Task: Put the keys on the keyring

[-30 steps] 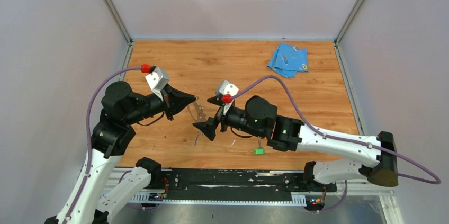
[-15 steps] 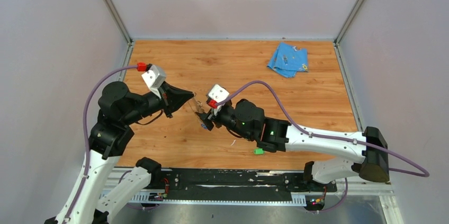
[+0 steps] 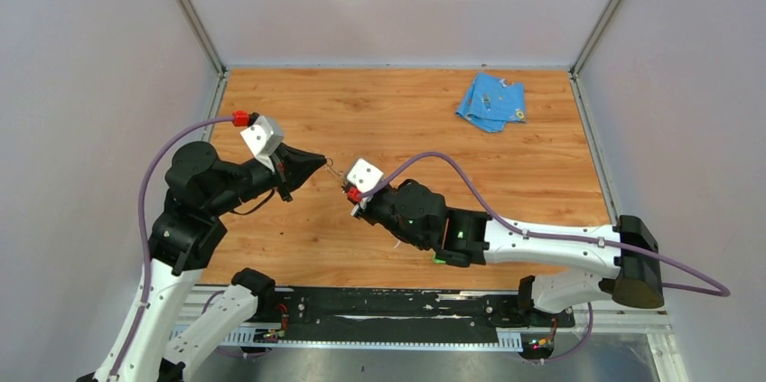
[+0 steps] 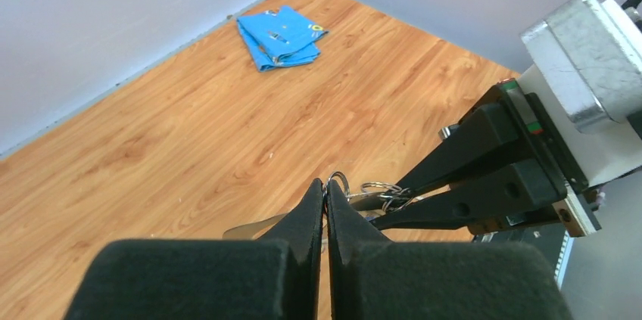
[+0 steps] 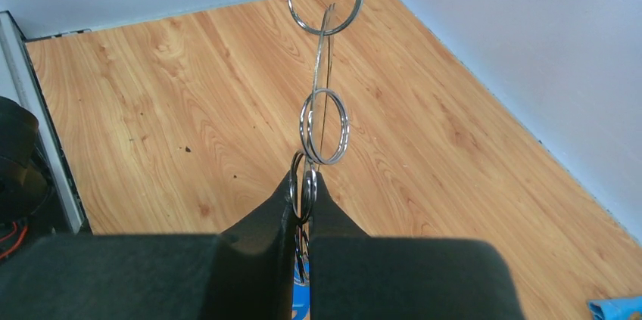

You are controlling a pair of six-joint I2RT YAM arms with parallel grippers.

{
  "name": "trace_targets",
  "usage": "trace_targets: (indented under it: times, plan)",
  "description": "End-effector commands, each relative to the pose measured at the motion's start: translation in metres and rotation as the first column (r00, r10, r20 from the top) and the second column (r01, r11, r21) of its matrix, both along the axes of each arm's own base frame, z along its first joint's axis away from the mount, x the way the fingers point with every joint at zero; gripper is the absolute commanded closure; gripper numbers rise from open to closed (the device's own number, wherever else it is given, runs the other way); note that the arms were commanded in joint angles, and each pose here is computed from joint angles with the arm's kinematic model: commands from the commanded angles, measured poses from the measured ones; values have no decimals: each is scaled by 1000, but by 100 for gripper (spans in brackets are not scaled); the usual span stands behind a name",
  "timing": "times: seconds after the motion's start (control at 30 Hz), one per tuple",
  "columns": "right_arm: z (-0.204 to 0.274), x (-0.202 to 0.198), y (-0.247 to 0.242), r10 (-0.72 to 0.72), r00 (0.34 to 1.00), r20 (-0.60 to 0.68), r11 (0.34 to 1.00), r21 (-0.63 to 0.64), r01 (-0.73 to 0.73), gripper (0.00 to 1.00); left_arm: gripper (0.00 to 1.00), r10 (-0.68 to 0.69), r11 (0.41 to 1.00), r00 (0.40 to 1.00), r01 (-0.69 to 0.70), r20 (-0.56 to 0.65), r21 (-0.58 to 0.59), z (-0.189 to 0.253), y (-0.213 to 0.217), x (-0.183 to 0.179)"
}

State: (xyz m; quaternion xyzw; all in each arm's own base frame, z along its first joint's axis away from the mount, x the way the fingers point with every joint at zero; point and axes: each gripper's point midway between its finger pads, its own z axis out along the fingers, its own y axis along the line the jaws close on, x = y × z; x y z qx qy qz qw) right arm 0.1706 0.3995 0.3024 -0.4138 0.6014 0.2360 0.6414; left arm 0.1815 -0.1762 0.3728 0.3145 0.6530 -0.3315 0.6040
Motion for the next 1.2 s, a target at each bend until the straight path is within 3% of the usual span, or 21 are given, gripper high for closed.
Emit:
trace_targets:
  times: [0.0,0.4,0.63,1.03,1.17]
  plan:
    - [20,-2,-3,-34,998,47,999,-12,34,100,100,10,999,1000,-10,6,43,-10,2,3]
    - [30,4,-3,-114,986,118,982,-140,130,100,100,-107,990,992,113,-65,80,-30,-10,-10]
    - [25,10,-5,-184,975,127,958,-197,207,100,100,-163,970,987,158,14,185,-40,-7,-19]
    - [24,6,-9,-207,968,139,954,-191,232,100,100,-6,966,996,-16,84,258,-38,15,-1]
    - [28,5,-13,-218,965,144,957,-164,241,100,100,53,975,998,-56,21,213,-37,17,2]
